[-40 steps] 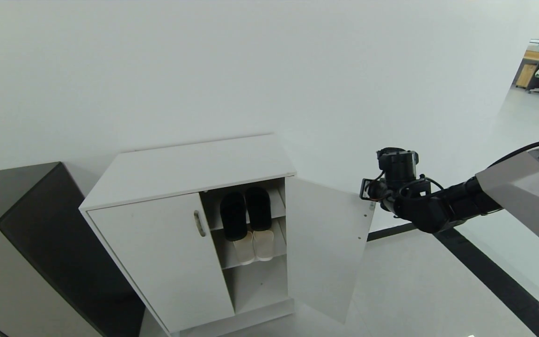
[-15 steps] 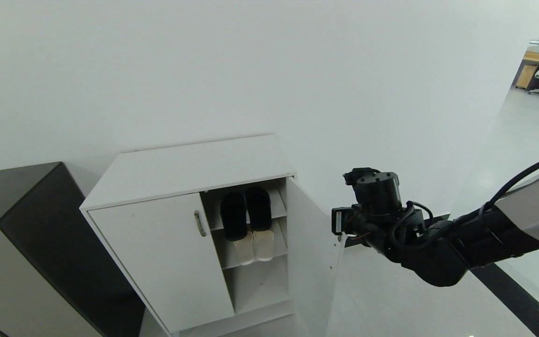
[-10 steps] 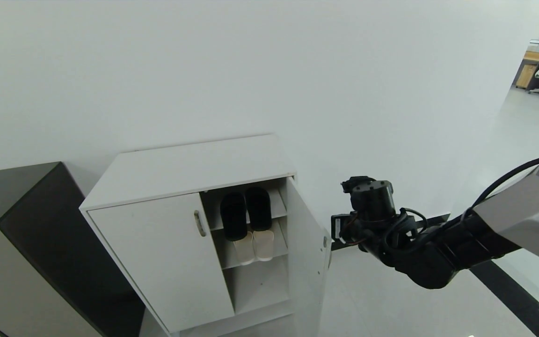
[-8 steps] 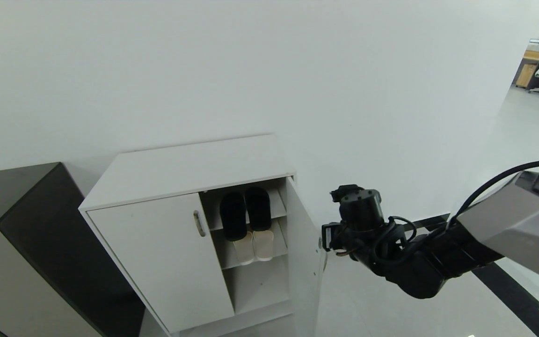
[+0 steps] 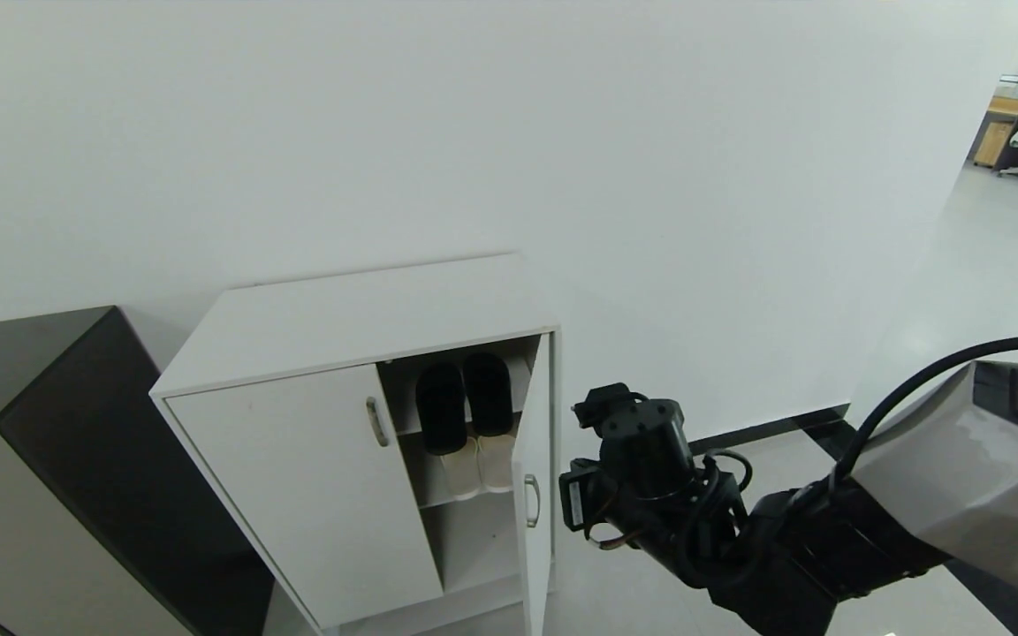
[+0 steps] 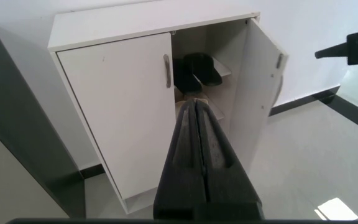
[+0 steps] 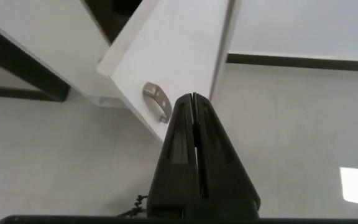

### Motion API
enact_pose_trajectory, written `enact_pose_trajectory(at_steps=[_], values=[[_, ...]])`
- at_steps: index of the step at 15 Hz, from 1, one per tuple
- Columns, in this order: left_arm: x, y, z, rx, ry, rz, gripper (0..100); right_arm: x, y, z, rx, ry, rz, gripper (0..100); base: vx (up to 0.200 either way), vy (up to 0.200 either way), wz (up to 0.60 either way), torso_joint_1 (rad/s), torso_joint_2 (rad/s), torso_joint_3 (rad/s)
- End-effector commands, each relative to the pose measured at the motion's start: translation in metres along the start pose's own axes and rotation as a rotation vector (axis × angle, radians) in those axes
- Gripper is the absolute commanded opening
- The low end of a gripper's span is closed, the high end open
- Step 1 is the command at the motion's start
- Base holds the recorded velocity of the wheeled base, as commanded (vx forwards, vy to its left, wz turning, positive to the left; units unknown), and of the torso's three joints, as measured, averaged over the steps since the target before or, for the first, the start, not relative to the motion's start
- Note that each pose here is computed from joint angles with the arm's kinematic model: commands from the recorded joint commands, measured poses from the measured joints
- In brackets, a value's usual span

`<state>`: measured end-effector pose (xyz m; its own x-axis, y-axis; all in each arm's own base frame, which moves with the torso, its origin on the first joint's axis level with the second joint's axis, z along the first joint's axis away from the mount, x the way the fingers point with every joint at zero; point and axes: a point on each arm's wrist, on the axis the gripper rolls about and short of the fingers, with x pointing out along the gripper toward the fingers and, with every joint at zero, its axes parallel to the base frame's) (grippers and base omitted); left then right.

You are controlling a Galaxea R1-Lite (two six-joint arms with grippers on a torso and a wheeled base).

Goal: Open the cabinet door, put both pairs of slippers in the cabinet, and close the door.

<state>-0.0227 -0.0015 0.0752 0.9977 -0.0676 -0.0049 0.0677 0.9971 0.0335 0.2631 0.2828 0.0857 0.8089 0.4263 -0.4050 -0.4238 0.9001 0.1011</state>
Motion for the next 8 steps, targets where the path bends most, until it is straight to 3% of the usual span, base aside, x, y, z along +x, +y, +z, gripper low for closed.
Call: enact_pose_trajectory(at_steps=[1,8], values=[[0.000,0.000,0.000,0.000,0.000,0.000,0,-0.024,0.001,0.004,-0.005,-0.004,0.095,0,0.000,0.000,0.00,0.000,0.00,0.000],[0.000,0.000,0.000,0.000,0.000,0.000,0,-0.041,-0.005,0.003,-0.073,-0.013,0.143,0,0.000,0.000,0.00,0.000,0.00,0.000]])
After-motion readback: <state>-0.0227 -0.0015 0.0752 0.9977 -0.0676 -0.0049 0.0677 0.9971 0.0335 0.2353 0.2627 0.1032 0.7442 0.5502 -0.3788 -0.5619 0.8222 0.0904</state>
